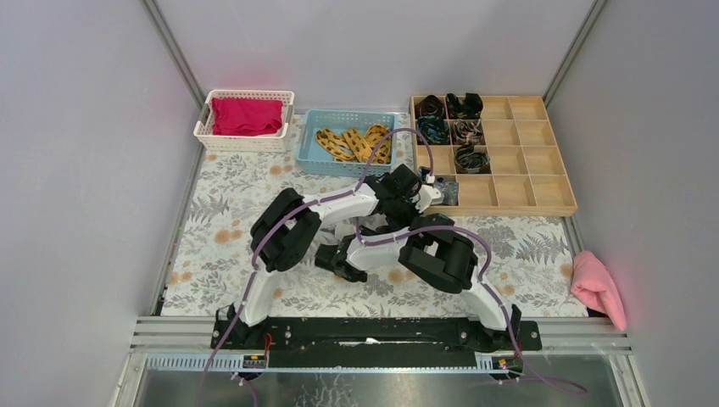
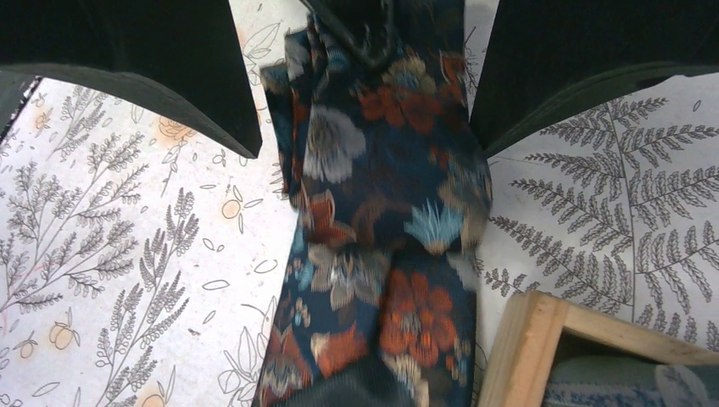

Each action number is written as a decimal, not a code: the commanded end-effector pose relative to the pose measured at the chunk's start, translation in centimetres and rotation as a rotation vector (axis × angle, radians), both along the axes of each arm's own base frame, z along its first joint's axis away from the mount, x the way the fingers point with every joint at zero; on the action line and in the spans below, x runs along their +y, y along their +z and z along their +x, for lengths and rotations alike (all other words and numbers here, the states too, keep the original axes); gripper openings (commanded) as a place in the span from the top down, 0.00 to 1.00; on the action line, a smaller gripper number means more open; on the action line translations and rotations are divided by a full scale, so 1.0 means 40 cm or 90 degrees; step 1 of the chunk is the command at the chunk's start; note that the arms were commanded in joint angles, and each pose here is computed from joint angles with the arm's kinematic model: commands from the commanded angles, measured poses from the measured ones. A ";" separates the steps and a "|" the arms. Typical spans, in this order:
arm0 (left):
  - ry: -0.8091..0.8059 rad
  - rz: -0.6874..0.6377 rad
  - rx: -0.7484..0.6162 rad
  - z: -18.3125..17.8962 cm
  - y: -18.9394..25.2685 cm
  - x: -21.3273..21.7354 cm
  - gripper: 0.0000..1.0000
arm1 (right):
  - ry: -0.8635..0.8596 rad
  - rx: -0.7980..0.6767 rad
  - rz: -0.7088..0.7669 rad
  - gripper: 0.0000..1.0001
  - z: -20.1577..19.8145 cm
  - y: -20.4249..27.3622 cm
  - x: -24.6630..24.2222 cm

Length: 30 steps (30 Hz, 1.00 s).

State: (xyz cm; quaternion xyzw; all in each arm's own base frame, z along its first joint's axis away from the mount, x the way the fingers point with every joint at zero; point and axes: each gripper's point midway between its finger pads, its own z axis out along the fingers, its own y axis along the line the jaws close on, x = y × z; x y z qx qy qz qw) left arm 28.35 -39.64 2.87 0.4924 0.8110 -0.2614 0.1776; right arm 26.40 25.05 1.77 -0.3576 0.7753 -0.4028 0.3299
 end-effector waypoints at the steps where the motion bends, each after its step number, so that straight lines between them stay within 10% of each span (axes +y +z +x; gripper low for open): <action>1: -0.003 -0.001 -0.031 0.008 0.001 0.002 0.01 | 0.054 0.003 0.106 0.88 -0.044 0.030 0.126; 14: 0.032 0.097 -0.037 -0.028 -0.054 0.094 0.01 | 0.094 0.008 0.123 0.87 -0.087 0.041 0.199; 25: 0.055 0.141 -0.022 -0.033 -0.102 0.132 0.01 | 0.090 -0.080 0.054 0.34 -0.072 0.107 0.163; 30: 0.055 0.146 -0.015 -0.039 -0.107 0.145 0.01 | 0.084 -0.099 0.004 0.28 -0.068 0.098 0.147</action>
